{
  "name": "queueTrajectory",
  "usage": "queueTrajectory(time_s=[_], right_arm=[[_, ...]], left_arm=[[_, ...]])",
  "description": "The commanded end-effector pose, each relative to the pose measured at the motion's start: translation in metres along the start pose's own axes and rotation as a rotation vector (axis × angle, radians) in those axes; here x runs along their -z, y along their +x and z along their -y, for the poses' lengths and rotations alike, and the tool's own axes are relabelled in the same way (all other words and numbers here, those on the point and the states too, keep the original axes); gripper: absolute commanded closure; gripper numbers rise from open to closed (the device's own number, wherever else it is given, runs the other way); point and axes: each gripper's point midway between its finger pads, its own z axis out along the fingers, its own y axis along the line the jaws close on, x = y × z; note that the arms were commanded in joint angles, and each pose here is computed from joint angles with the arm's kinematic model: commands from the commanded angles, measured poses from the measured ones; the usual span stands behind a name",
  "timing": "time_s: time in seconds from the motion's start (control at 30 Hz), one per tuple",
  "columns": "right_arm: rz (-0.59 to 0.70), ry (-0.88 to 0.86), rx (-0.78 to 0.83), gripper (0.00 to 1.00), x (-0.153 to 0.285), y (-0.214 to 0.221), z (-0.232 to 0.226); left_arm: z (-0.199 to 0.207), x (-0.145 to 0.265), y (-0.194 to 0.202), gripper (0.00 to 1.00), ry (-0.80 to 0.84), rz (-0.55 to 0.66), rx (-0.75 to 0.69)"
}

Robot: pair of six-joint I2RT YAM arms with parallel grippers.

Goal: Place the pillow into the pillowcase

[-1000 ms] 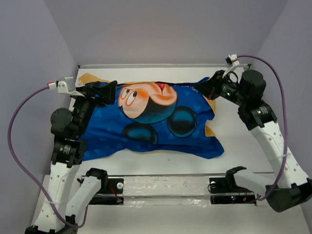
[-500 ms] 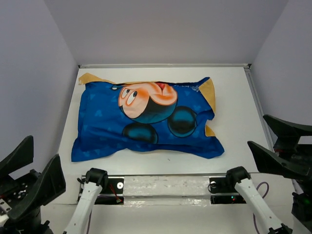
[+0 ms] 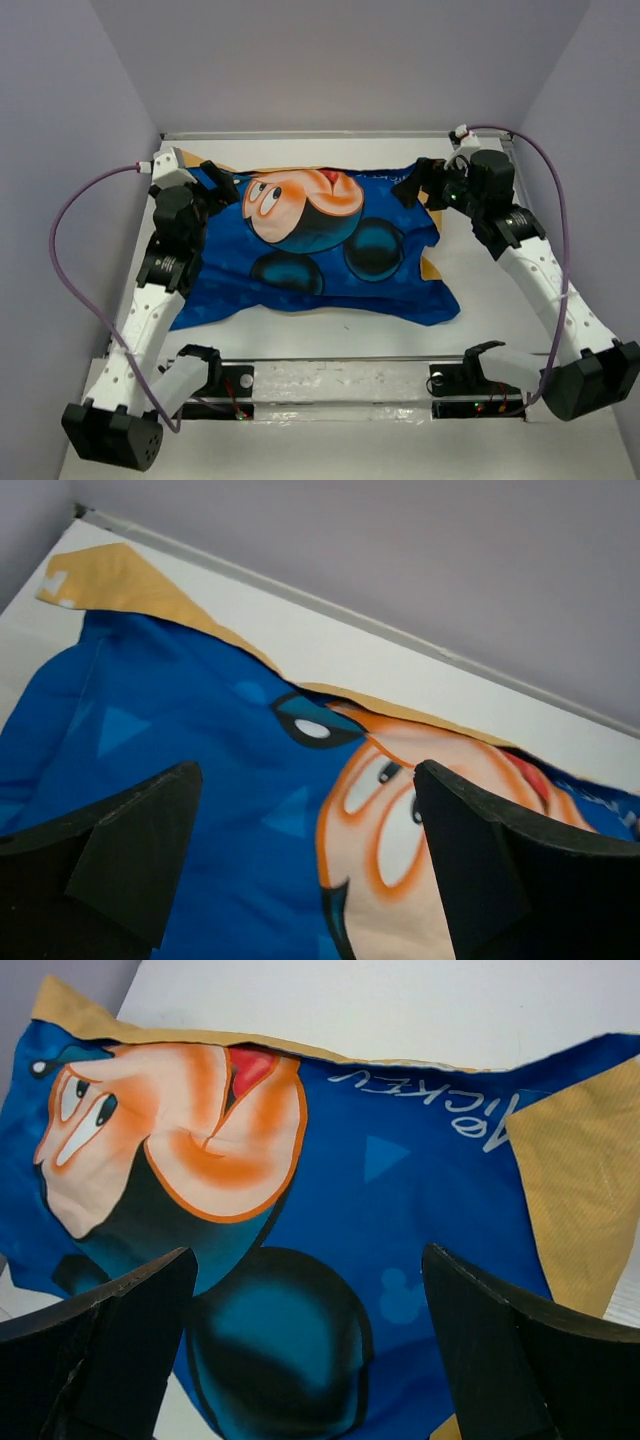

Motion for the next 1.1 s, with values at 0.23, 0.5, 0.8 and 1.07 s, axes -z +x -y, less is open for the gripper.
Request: queueTrajectory(time_s=[0.23,0.5,0.8,1.07], right_arm=[[0.059,-0.146,0.062,1.0,-0.028,-0.017,-0.018],[0.044,-0.195,0.054,0.55,-0.041,-0.013,-0.022],[-0.034,0.25,0.091,0.27,-0.083,0.002,0.073],[-0.123,0.665,0.225,0.18,-0.105,0.01,0.163]], left_arm=[[-0.12,-0.075,-0.035,0.01,-0.12,0.135,0.366],[-0.16,-0.144,-0.014,0.01,-0.058,0.034,0.538],[-0.163,-0.205,-0.011,0.01,0.068,0.052,0.645],[-0.151,-0.255,-0.034,0.01,0.181,0.141,0.727]])
